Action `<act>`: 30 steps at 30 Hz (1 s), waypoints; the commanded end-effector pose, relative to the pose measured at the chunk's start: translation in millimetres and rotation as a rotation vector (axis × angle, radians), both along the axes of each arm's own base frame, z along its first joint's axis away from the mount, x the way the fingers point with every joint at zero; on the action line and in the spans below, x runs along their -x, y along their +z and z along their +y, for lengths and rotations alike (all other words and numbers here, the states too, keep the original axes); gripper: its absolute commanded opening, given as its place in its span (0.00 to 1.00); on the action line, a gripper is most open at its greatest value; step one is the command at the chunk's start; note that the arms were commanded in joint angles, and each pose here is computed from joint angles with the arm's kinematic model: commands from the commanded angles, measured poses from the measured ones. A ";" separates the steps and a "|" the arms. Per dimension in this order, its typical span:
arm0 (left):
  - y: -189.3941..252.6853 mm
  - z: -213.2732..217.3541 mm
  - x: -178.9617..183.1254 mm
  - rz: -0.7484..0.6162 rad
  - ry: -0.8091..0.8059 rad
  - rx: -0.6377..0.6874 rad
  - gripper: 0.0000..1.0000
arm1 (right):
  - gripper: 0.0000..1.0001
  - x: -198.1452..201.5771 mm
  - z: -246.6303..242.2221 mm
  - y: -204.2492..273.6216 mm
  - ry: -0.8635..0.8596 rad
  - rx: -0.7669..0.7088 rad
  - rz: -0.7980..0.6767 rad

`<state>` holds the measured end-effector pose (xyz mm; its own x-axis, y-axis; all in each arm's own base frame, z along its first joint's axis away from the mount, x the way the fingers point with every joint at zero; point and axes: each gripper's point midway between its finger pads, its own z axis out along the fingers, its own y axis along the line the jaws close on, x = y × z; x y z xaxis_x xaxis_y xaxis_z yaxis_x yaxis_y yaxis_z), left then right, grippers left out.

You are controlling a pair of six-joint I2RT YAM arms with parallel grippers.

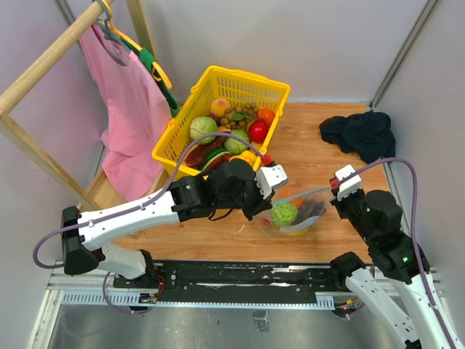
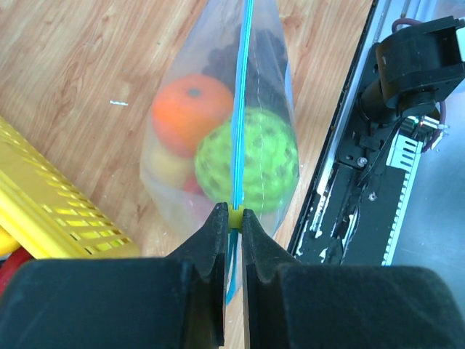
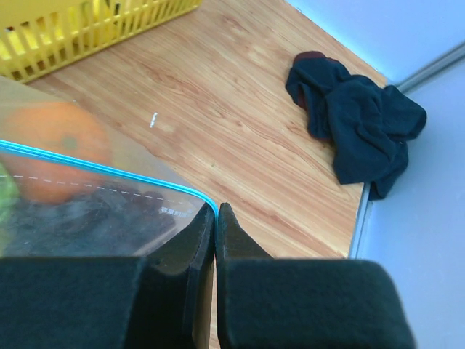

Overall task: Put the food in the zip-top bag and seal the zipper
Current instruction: Zip the zipper food storage bag at the center of the board, then place the zipper food storage bag at the center of the board.

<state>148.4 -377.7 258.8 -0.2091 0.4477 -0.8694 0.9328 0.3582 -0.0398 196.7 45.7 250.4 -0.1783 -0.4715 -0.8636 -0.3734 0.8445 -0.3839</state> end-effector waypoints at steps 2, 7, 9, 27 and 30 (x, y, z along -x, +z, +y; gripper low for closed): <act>-2.3 26.2 6.6 0.022 0.035 -0.047 0.00 | 0.01 -4.2 -37.4 26.3 -0.210 0.018 -0.085; -7.2 36.0 5.2 0.021 0.068 -0.066 0.01 | 0.00 -7.4 -52.3 30.3 -0.307 0.025 -0.115; -9.6 39.2 4.9 0.025 0.080 -0.076 0.00 | 0.00 -8.1 -61.9 30.0 -0.366 0.042 -0.123; 5.5 -25.2 -50.6 -0.051 0.160 -0.051 0.00 | 0.01 -22.6 -80.5 24.9 -0.534 0.107 -0.090; -0.8 -36.6 -92.5 -0.055 0.279 -0.086 0.01 | 0.01 -33.6 -85.6 23.8 -0.591 0.142 -0.083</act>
<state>188.4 -404.7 257.5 -0.2550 0.4651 -0.8477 0.8796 0.4757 -0.0036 217.8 -20.7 253.1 -0.3749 -0.4600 -0.8049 0.0108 0.8660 -0.4999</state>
